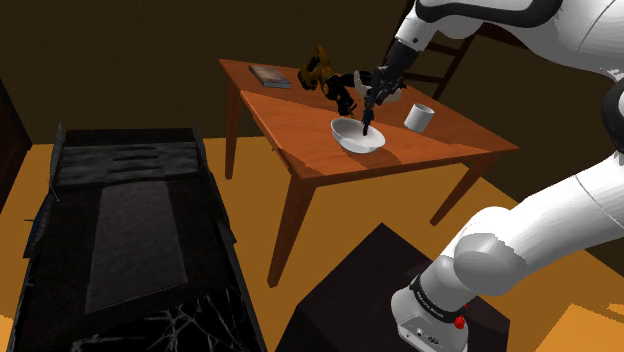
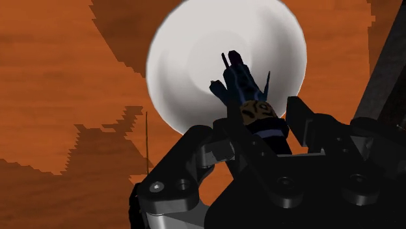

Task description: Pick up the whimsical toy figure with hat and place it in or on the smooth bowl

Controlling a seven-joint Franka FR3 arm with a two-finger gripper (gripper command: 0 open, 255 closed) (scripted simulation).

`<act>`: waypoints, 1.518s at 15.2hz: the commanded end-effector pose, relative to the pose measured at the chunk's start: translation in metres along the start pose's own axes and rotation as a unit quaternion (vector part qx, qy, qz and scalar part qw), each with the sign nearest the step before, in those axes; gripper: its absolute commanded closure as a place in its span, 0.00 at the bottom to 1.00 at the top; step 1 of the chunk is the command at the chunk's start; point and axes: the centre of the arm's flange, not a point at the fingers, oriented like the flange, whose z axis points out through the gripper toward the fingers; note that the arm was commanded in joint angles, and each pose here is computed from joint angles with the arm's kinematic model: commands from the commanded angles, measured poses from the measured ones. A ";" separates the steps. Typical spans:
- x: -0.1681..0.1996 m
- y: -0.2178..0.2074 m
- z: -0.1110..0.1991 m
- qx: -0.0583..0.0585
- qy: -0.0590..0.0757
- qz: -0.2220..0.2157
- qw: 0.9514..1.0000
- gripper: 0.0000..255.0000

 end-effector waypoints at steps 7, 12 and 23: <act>0.000 0.000 0.004 0.000 0.000 0.000 1.000 1.00; 0.000 0.000 0.004 0.000 0.000 0.000 1.000 0.00; 0.000 0.000 -0.046 0.000 0.000 0.000 1.000 0.00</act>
